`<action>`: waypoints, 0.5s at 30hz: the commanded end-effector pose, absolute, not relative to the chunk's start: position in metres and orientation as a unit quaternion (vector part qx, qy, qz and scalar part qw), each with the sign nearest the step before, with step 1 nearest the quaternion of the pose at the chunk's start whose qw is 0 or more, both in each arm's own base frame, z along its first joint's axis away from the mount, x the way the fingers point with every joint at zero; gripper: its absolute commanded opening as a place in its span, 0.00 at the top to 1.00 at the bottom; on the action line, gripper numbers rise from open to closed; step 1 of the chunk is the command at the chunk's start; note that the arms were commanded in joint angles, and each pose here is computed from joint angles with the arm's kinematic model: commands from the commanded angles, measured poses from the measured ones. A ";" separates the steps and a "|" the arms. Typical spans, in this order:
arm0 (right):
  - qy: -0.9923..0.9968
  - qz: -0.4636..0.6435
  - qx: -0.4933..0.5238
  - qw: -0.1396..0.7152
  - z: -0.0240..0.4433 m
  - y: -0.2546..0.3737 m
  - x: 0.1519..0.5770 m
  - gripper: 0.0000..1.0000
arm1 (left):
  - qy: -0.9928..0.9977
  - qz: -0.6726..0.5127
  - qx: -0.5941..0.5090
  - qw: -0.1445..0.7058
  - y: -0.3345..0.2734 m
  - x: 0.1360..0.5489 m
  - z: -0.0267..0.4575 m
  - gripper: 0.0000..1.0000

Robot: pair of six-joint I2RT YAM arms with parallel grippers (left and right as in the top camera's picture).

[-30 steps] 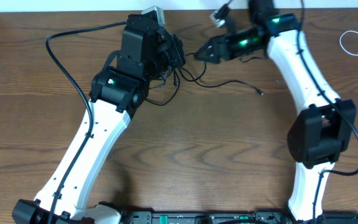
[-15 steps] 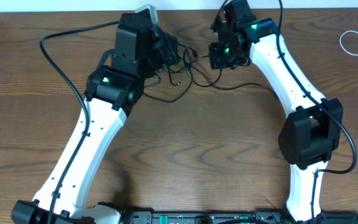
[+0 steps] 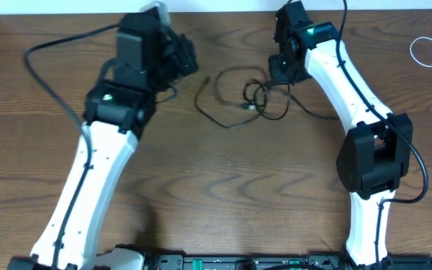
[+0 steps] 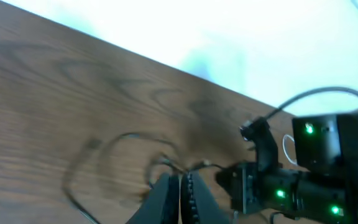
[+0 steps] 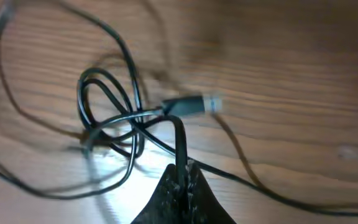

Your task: Untangle cables

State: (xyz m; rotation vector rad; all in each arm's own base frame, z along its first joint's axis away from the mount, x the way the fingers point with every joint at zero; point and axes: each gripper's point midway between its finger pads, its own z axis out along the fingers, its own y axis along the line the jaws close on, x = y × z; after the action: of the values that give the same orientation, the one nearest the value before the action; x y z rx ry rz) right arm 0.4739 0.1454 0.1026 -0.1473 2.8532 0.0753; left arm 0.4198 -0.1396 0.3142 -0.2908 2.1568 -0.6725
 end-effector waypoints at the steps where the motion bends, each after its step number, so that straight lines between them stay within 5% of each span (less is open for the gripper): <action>1: 0.989 0.014 -0.039 0.139 0.099 0.119 0.481 0.99 | 0.844 -0.257 -0.131 0.452 -0.108 0.408 0.343 0.92; 9: 0.916 0.286 -0.241 0.148 0.138 0.206 0.457 0.99 | 0.880 -0.234 -0.143 0.389 -0.106 0.399 0.305 0.92; 15: 0.849 0.369 -0.306 0.221 0.215 0.228 0.446 0.99 | 0.896 -0.258 -0.119 0.341 -0.130 0.402 0.280 0.67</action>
State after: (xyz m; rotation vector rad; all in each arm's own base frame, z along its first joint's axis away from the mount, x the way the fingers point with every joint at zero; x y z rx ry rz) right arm 0.4592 0.2045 0.1360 -0.6702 2.6411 0.8201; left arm 0.4010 -0.1132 0.2891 -0.3729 2.2863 -0.6119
